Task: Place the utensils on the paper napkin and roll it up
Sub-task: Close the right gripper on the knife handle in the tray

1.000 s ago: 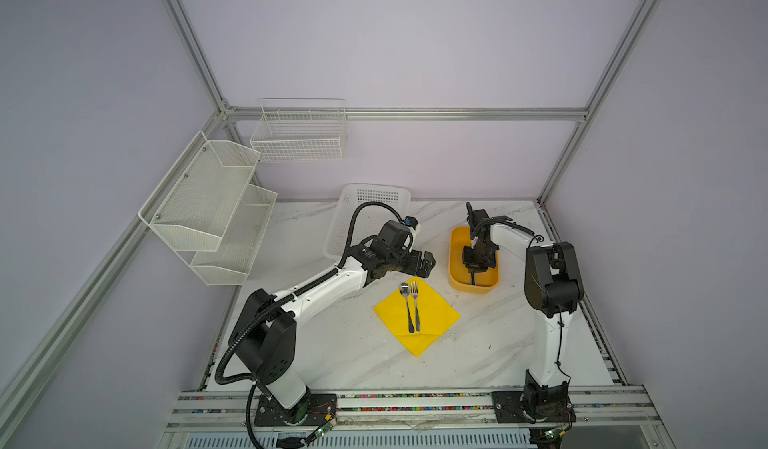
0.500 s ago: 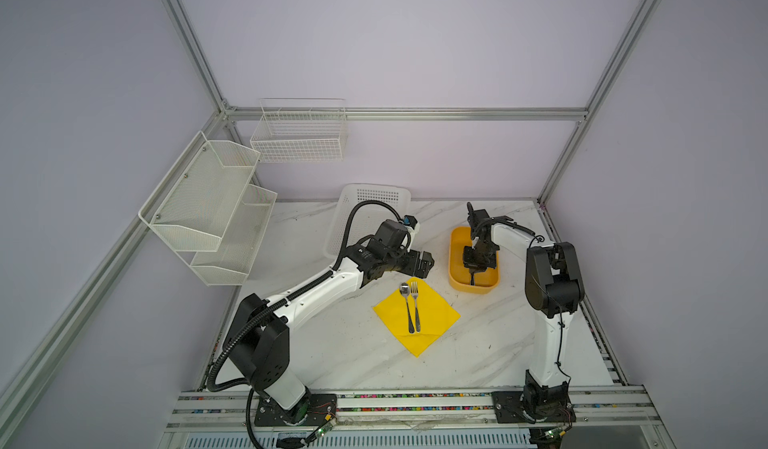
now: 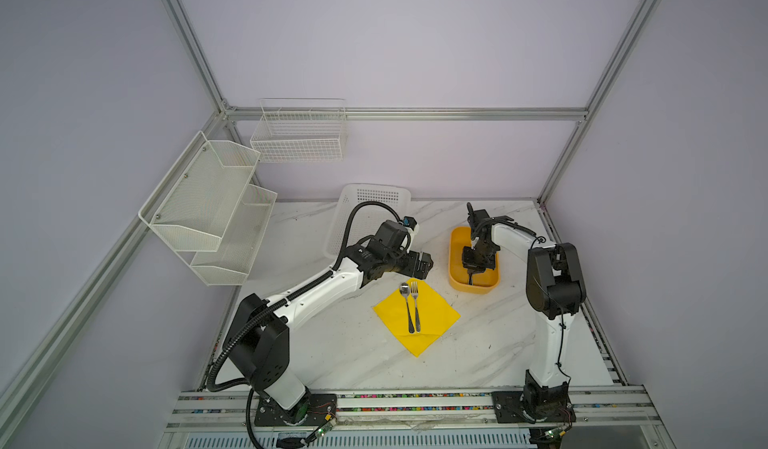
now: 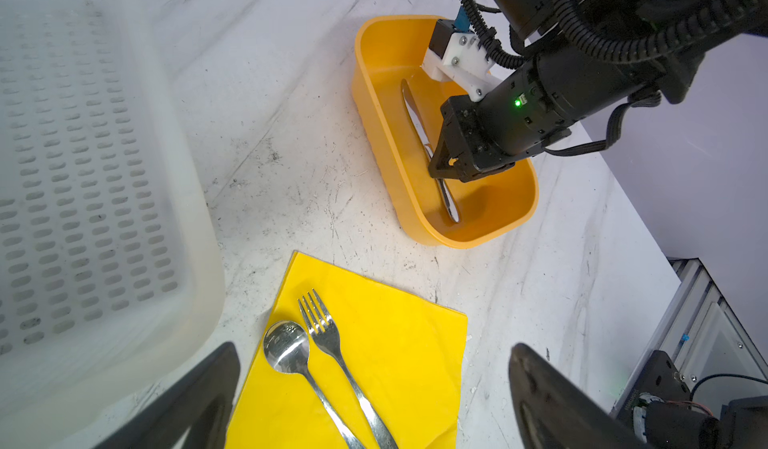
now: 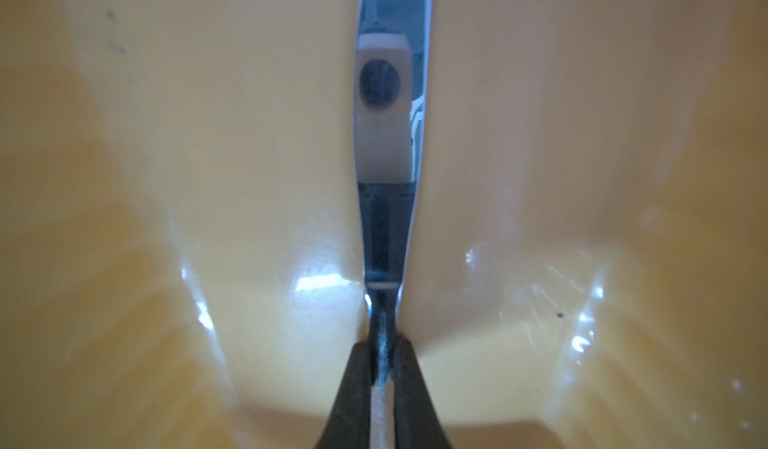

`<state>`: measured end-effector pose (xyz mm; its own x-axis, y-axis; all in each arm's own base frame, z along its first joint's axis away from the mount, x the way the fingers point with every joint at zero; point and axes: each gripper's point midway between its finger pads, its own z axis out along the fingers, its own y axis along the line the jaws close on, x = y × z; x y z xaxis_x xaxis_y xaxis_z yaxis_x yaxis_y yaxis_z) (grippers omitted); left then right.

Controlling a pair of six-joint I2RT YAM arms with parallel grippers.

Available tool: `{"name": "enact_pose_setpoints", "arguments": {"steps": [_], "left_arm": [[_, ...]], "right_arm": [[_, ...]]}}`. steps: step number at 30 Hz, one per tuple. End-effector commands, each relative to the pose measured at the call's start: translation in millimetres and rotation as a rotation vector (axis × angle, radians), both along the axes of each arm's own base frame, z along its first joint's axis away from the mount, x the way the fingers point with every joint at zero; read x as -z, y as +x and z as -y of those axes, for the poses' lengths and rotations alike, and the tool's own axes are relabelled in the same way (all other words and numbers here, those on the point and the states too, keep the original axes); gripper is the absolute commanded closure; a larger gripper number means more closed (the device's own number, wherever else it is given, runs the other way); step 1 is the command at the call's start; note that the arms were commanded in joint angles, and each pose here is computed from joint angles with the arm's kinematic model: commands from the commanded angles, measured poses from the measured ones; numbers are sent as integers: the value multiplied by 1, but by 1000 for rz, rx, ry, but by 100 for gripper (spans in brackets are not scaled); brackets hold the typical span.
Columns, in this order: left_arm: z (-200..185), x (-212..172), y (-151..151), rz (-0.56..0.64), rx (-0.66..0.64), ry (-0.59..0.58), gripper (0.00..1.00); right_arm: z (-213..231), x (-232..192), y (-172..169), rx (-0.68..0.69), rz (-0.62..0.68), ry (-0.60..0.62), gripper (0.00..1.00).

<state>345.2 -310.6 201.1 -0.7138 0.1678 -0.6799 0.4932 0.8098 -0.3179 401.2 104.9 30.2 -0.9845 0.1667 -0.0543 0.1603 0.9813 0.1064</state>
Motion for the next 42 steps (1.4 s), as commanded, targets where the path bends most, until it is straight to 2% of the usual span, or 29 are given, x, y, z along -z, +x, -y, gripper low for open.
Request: {"name": "enact_pose_setpoints", "arguments": {"steps": [1,25,32,42], "left_arm": [[-6,-17,-3,39,-7,-33,0],[0,-18,-1,30,6,-41,0],[0,-19,-1,28,5,-45,0],[-3,-21,-1,39,1,-26,0]], "right_arm": [[1,-20,-1,-13,12,-16,95],[-3,-43,17,-27,80,-2,94],[4,-23,15,-51,44,-47,94],[5,5,29,-66,24,-91,94]]}}
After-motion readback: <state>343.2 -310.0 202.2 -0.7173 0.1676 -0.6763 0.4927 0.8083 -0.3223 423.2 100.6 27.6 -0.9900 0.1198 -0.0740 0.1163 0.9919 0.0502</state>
